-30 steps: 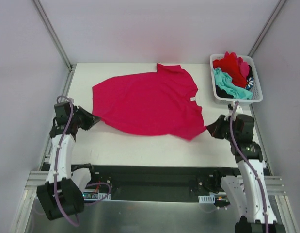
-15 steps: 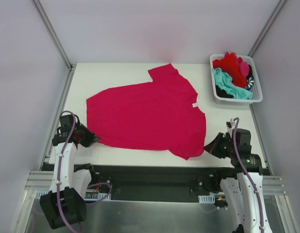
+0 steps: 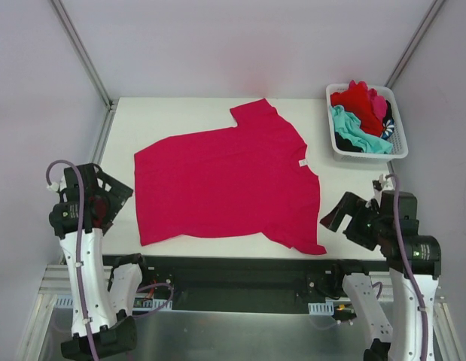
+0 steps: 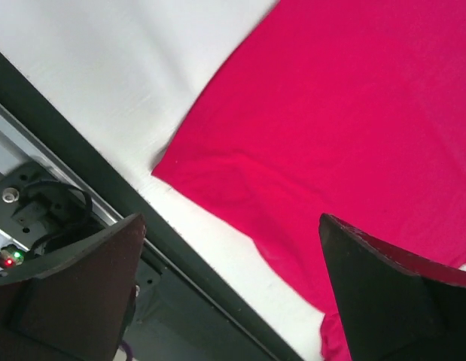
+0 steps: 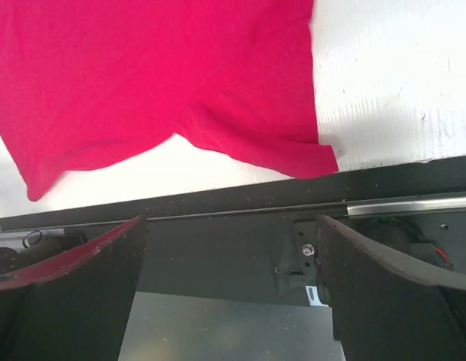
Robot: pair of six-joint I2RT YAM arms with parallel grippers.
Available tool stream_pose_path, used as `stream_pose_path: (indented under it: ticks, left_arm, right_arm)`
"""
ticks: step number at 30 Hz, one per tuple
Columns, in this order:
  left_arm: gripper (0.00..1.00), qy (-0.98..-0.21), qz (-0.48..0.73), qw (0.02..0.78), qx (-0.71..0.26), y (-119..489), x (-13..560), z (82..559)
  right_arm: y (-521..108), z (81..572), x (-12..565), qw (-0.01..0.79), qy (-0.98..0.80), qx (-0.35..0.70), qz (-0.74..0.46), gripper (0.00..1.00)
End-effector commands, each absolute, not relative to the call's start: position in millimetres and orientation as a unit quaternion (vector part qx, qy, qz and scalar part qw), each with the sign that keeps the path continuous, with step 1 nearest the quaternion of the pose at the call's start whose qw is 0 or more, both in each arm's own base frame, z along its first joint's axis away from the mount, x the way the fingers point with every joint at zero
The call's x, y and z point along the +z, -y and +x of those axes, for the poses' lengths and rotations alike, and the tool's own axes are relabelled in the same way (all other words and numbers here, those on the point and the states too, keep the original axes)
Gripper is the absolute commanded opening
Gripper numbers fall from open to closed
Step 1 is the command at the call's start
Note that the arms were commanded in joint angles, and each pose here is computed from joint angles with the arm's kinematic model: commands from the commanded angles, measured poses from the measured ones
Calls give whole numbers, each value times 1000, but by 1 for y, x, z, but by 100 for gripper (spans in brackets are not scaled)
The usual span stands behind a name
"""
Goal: Fold and stack the t-shirts
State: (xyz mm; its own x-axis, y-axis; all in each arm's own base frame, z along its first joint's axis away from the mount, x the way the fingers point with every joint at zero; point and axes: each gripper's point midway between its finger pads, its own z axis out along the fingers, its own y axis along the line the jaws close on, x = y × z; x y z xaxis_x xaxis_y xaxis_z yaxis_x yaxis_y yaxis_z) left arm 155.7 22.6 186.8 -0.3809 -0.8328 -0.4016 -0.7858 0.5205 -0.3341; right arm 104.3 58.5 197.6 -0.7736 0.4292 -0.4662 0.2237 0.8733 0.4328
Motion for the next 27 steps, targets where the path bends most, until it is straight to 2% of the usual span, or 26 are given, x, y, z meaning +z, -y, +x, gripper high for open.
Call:
stream_pose_path:
  ticks: [1,3,4,6,11,12,15,16,17,19,27]
  left_arm:
    - [99,-830,-463,308,-48,-27,228,169]
    - [99,-837,-406,347,-121,-12,245,208]
    - [99,-844,-405,324,-138,-7,239,222]
    - [99,-845,-407,303,-170,4,228,241]
    - [99,-850,-400,297,-173,16,183,300]
    - [98,-853,-397,291,-171,20,173,306]
    - [99,-856,-404,283,-152,13,149,333]
    - [99,-860,-410,271,-141,9,134,340]
    - [99,-858,-410,281,-134,5,132,350]
    - [99,-865,-403,273,-125,1,119,368]
    - [96,-867,-390,276,-142,-20,91,434]
  right_arm:
    - [-58,116,230,293,-925,179,165,96]
    - [-64,147,231,299,-920,196,159,96]
    - [-68,175,240,334,-904,214,158,96]
    - [-75,209,233,333,-899,232,164,96]
    - [-104,287,216,375,-889,236,121,96]
    - [-108,301,197,357,-900,220,117,96]
    - [-132,336,186,358,-904,217,83,96]
    - [-141,347,160,325,-920,206,80,96]
    - [-149,363,170,335,-915,212,72,96]
    - [-160,383,140,303,-928,204,70,96]
    - [-193,454,116,302,-920,239,66,96]
